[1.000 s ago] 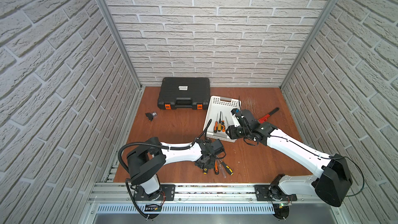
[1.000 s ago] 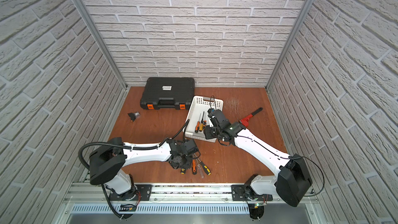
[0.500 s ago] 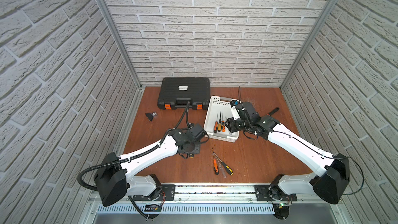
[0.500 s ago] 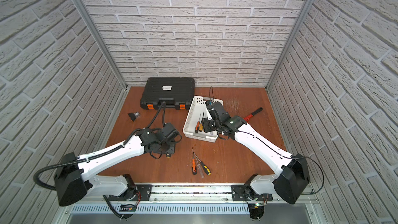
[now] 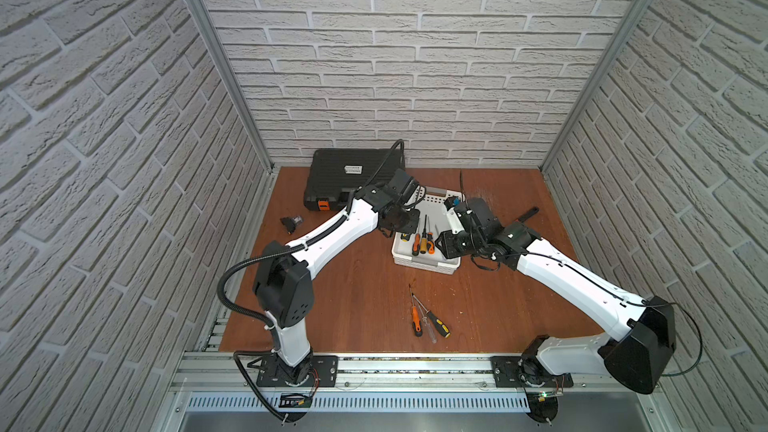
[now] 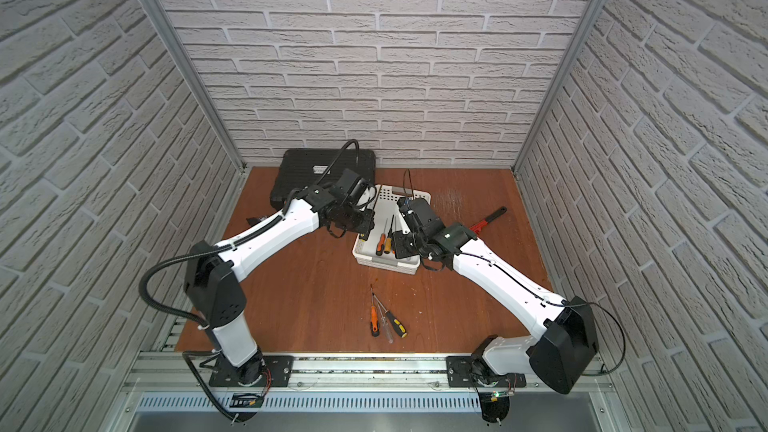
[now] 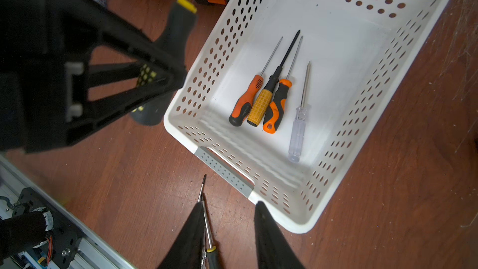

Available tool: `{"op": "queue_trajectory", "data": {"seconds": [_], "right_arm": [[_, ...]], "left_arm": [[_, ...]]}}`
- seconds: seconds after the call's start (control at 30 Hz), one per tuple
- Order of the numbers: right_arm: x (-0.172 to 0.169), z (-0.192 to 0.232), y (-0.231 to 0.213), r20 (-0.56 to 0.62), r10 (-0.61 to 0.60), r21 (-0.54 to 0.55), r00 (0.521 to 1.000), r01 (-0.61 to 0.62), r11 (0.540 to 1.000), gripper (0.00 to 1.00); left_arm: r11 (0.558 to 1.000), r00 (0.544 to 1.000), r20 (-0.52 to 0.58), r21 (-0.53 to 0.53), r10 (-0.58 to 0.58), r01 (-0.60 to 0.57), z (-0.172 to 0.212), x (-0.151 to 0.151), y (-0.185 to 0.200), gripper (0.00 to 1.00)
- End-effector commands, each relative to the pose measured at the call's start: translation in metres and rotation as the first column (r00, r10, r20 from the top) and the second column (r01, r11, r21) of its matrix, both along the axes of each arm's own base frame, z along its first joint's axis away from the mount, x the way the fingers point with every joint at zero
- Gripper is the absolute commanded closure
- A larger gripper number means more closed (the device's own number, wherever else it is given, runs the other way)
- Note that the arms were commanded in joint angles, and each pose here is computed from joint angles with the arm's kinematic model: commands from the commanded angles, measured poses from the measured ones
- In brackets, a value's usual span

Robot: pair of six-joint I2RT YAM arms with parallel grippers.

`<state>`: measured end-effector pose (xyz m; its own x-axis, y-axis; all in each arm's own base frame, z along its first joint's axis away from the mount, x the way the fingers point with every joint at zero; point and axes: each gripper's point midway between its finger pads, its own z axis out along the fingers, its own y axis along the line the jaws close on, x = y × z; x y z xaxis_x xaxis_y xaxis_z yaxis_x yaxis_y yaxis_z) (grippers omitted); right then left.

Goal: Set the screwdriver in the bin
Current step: 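Lift the black-yellow screwdriver with the left gripper over the bin, then open the left gripper to drop the screwdriver into the bin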

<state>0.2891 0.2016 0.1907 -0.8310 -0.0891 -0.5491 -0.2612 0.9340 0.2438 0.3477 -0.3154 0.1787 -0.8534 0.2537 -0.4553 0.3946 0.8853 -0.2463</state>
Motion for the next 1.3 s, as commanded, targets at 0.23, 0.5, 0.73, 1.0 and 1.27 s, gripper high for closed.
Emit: {"op": "queue_trajectory", "data": {"seconds": [0.23,0.5,0.73,1.0,1.27], "right_arm": [[-0.017,-0.003,-0.010,0.008,-0.041,0.034,0.999,0.041,0.999,0.65],[-0.016,-0.009,0.000,-0.003,-0.024,0.078,1.000,0.025,0.997,0.65],[-0.020,-0.015,-0.002,-0.001,-0.035,0.091,0.999,0.035,0.995,0.65],[-0.020,-0.014,-0.004,0.018,-0.042,0.096,0.999,0.040,0.995,0.64],[-0.018,-0.013,-0.005,0.029,-0.051,0.093,0.998,0.048,0.995,0.64]], "left_arm": [[0.997,0.987,-0.159,0.072,0.000,0.012,-0.074,0.028,-0.013,0.91],[0.982,0.974,-0.222,0.187,0.041,0.001,-0.114,0.036,-0.006,0.90],[0.981,0.966,-0.240,0.187,0.098,-0.053,-0.131,0.039,-0.009,0.87],[0.984,0.956,-0.269,0.166,0.114,-0.070,-0.141,0.034,-0.011,0.78],[0.984,0.954,-0.275,0.157,0.121,-0.080,-0.141,0.036,-0.014,0.75]]}}
